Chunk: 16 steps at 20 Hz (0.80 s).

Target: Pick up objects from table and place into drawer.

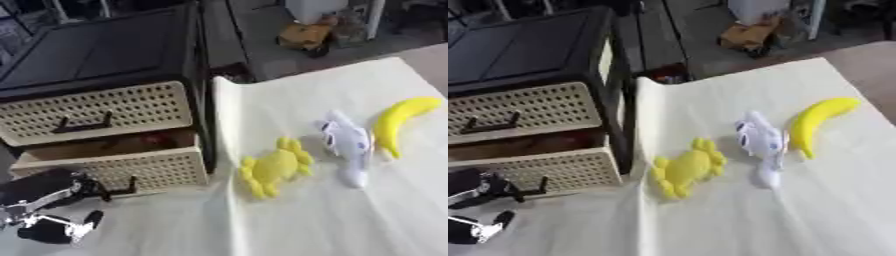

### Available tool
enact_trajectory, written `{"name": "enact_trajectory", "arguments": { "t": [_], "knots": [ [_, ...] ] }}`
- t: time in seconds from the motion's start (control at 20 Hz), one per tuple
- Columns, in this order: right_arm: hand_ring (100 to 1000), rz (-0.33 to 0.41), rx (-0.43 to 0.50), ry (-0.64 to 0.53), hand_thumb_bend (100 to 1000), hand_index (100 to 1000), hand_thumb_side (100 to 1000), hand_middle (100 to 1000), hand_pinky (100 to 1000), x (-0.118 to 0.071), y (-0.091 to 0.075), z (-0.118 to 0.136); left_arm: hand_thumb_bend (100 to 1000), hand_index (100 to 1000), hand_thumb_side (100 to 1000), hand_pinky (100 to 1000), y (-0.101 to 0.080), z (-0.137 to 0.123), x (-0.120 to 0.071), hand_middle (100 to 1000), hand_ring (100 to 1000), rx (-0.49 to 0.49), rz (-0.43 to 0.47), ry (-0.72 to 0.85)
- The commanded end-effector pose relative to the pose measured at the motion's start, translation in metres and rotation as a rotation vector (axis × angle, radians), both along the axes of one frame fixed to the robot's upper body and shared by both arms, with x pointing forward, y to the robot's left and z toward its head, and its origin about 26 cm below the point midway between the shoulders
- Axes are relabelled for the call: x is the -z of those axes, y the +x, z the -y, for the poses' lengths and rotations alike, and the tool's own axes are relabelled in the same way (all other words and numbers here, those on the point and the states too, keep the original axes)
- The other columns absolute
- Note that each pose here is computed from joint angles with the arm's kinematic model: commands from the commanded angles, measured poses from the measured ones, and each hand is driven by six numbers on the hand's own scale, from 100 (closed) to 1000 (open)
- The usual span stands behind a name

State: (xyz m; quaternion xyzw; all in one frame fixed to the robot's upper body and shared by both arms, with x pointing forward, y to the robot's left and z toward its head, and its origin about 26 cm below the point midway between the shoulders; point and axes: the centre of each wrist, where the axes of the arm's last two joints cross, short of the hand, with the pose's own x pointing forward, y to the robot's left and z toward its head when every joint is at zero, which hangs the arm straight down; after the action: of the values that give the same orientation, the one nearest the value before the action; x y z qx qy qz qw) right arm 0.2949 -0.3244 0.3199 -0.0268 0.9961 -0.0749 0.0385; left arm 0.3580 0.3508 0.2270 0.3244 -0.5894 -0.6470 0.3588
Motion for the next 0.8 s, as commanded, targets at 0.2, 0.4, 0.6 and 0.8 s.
{"name": "enact_trajectory", "arguments": {
  "t": [0.2,0.4,0.6,0.8],
  "knots": [
    [870,0.028,-0.005,-0.011,100,915,1000,776,748,-0.008,-0.005,0.0,100,872,343,100,0.002,0.0,-0.003,100,100,-0.017,-0.028,0.021],
    [871,0.03,-0.003,-0.012,100,915,1000,777,749,-0.008,-0.005,0.0,100,923,346,100,0.009,-0.009,0.004,100,100,-0.069,-0.103,-0.021],
    [871,0.024,0.002,-0.012,100,915,1000,776,749,-0.008,-0.005,0.001,100,935,344,100,0.008,-0.009,0.009,100,100,-0.084,-0.116,-0.04],
    [871,0.02,0.004,-0.009,100,915,1000,776,748,-0.007,-0.005,0.001,100,849,326,100,-0.001,0.002,0.005,100,100,-0.049,-0.082,-0.031]
  ]
}}
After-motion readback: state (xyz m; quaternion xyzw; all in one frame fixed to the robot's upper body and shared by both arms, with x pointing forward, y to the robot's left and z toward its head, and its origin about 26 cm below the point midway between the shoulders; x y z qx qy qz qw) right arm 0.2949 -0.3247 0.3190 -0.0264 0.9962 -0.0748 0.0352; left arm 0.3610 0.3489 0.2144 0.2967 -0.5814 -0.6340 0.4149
